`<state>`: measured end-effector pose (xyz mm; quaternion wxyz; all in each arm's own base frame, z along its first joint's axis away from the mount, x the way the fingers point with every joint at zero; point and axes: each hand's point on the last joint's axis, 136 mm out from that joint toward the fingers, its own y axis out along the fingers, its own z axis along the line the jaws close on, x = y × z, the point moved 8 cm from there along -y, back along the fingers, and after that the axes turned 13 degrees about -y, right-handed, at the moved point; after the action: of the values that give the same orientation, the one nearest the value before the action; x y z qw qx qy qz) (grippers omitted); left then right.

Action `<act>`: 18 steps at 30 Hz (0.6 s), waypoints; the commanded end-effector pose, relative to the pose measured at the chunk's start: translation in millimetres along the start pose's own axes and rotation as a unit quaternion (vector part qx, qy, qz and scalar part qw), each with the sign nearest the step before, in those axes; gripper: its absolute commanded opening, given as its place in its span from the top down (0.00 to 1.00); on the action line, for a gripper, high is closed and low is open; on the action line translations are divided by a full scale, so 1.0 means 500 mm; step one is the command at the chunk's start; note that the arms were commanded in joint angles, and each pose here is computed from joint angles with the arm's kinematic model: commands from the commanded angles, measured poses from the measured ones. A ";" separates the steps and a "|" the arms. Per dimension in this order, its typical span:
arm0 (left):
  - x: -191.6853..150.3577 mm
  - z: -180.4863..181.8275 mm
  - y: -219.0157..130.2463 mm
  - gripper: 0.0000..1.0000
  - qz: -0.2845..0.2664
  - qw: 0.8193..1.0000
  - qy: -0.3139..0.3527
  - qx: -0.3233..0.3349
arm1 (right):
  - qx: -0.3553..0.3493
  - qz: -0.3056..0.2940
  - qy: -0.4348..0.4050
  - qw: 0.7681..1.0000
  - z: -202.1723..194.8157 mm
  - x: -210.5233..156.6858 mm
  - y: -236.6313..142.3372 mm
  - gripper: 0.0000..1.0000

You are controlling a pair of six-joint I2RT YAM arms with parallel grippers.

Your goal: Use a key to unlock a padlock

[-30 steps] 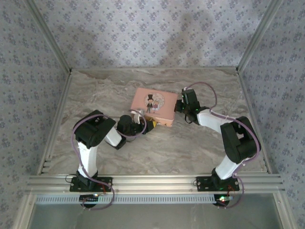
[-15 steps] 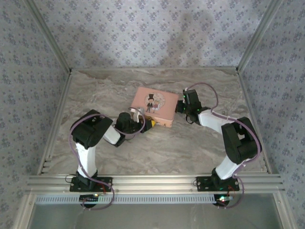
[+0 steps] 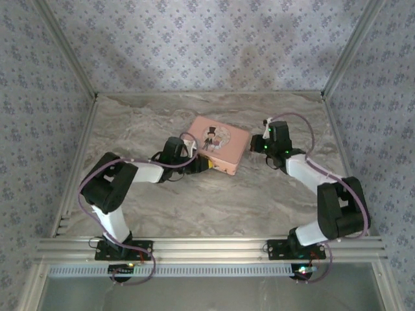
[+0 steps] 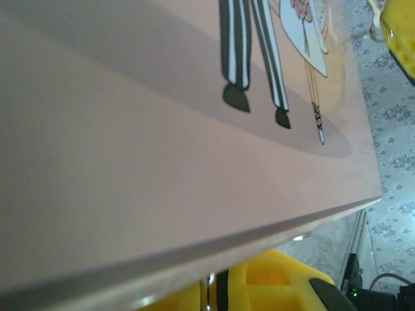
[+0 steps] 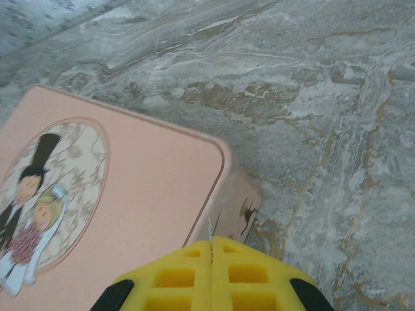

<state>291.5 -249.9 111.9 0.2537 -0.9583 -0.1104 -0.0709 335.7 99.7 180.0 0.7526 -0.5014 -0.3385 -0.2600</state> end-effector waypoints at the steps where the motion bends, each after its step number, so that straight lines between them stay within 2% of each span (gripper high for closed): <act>1: 0.012 -0.044 -0.009 1.00 0.019 0.999 -0.028 -0.016 | 0.088 -0.016 0.022 0.996 0.014 0.002 -0.033 1.00; 3: 0.022 -0.051 -0.008 1.00 0.007 0.999 -0.037 -0.012 | 0.134 -0.038 0.029 0.990 0.019 0.006 -0.054 1.00; 9: 0.053 -0.071 -0.005 1.00 -0.036 0.997 -0.066 -0.020 | 0.212 -0.064 0.024 0.975 0.042 0.007 -0.096 1.00; 18: 0.085 -0.064 0.002 1.00 -0.106 0.986 -0.125 -0.017 | 0.288 -0.074 0.031 0.954 0.061 -0.013 -0.112 1.00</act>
<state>317.5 -255.6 133.7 0.2458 -0.9489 -0.1975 0.0107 288.3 104.1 209.8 0.8451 -0.2721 -0.3959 -0.2345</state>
